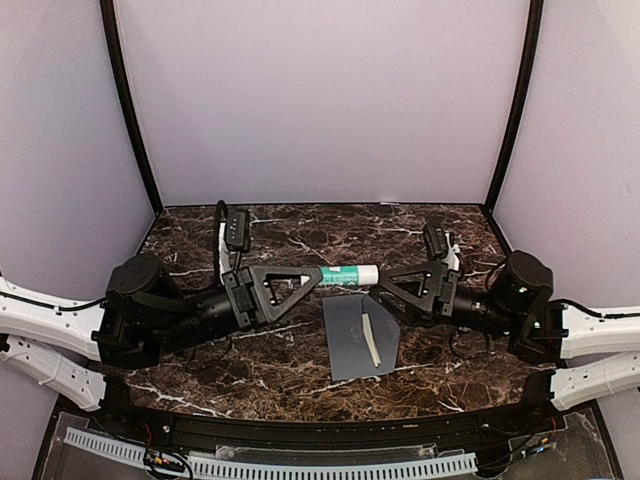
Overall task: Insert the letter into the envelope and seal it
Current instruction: Pick up the solid glue from the center of the board, then adjust the solid glue.
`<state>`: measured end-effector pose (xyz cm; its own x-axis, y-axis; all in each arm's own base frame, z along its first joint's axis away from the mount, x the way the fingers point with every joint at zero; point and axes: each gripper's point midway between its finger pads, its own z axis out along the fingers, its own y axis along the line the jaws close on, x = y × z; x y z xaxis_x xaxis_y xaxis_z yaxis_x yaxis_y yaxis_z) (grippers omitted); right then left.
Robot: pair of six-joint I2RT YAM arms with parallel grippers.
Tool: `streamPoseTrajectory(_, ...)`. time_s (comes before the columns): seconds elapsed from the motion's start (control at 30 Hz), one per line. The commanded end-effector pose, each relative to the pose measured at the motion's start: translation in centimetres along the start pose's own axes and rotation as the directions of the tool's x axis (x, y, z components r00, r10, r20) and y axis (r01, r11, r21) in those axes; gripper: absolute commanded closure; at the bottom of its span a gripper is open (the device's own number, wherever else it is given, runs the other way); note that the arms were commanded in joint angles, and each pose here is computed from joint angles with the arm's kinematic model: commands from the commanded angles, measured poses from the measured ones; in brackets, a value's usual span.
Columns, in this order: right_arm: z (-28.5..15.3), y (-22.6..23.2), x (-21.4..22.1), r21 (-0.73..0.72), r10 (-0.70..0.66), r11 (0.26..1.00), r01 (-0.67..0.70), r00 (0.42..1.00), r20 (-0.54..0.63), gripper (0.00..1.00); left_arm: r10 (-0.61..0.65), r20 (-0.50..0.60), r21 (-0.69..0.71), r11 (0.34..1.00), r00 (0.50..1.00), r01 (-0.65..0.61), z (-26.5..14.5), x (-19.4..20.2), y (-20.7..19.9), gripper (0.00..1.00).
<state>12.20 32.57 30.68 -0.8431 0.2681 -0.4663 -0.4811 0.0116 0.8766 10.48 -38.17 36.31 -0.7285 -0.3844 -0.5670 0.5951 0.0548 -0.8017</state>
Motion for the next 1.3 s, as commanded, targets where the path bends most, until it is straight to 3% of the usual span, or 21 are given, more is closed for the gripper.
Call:
streamPoseTrajectory(0.0,0.3,6.0,-1.1,-0.201,-0.022,0.979,0.031,0.999,0.045,0.19,-0.009,0.035,0.077,0.997,0.999,0.006,-0.3,-0.9,-1.2,0.90)
streamPoseTrajectory(0.27,-0.1,8.1,-1.6,-0.231,-0.039,0.971,0.058,0.996,0.085,0.18,-0.036,0.047,0.082,0.996,0.998,0.032,-0.3,-0.8,-0.7,0.90)
streamPoseTrajectory(0.5,1.6,7.2,-1.1,-0.130,-0.064,0.989,0.069,0.997,0.038,0.23,-0.046,0.014,0.118,0.992,0.999,0.044,0.5,0.0,-1.2,0.90)
streamPoseTrajectory(0.7,2.3,7.2,-0.9,-0.105,-0.078,0.991,0.080,0.997,0.020,0.47,-0.050,0.006,0.103,0.993,0.999,0.049,0.6,0.3,-0.7,0.90)
streamPoseTrajectory(0.9,2.3,6.4,-0.6,-0.067,-0.072,0.995,0.072,0.997,0.015,0.50,-0.046,0.011,0.103,0.994,0.999,0.044,0.6,0.2,-0.7,0.91)
streamPoseTrajectory(1.1,2.2,6.2,-0.4,-0.055,-0.066,0.996,0.067,0.998,0.010,0.63,-0.044,0.005,0.101,0.994,0.999,0.043,0.8,0.4,-0.6,0.90)
streamPoseTrajectory(1.2,2.1,6.0,-0.3,-0.041,-0.065,0.997,0.065,0.998,0.010,0.78,-0.037,-0.016,0.101,0.994,0.999,0.039,1.0,0.8,-0.6,0.89)
streamPoseTrajectory(1.27,1.9,5.9,-0.4,-0.027,-0.068,0.997,0.068,0.998,0.014,0.87,-0.030,-0.034,0.100,0.994,0.999,0.034,1.0,1.0,-0.7,0.81)
